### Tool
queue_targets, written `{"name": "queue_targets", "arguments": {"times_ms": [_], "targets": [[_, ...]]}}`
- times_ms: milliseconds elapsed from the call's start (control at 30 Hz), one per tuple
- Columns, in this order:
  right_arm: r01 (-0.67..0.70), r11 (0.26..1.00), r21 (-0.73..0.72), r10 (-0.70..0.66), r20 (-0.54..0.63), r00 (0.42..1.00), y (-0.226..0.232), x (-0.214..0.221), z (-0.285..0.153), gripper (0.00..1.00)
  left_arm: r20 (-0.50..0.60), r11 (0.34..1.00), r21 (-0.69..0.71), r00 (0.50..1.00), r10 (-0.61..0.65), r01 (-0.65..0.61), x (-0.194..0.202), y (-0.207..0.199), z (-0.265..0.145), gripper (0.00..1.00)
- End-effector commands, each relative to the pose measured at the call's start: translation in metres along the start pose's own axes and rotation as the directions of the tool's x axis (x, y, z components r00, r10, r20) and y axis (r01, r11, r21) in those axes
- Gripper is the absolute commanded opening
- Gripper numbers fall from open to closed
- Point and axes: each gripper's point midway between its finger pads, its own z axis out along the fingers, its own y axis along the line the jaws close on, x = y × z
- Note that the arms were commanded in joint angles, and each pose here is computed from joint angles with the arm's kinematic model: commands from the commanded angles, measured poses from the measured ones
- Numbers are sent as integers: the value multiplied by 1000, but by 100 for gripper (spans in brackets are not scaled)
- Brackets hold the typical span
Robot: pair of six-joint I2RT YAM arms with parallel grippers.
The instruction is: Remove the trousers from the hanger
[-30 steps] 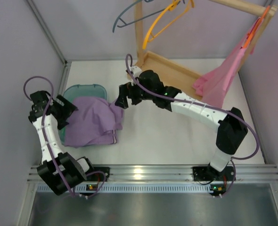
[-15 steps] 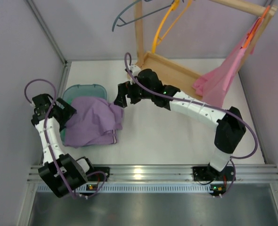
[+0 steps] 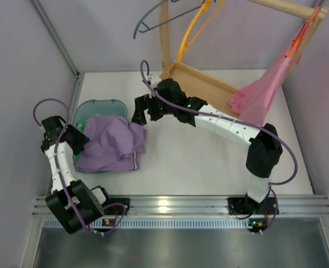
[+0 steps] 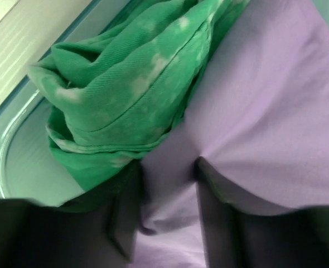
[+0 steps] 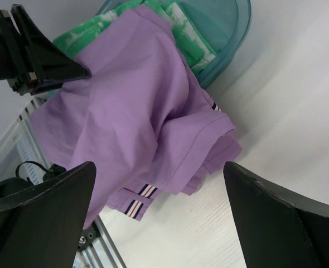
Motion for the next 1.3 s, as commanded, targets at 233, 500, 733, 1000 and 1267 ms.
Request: {"name": "queue_targets", "arguments": {"times_ms": [233,500,733,1000,1267], "targets": [[-256,950,176,268,-45,962,-63,32,18,99,16,998,64,1000,-1,0,-12,-13,13,0],[-378,925,-23,377,-30,926,-51,42,56,99,178,993,116,984,-18,-3,-70,-45,-27,0],[-474,873,-116,475,-16,880,-32,55,89,99,162,994,108,986,-29,11,-70,-44,-22,0],[-524,835,-169,525,-46,850,-13,59,111,99,235,994,110,971,-39,13,-100,-54,-34,0],[-584,778,-229,585,-75,808,12,63,130,98,208,983,178,975,-74,37,-92,-63,-25,0]]}}
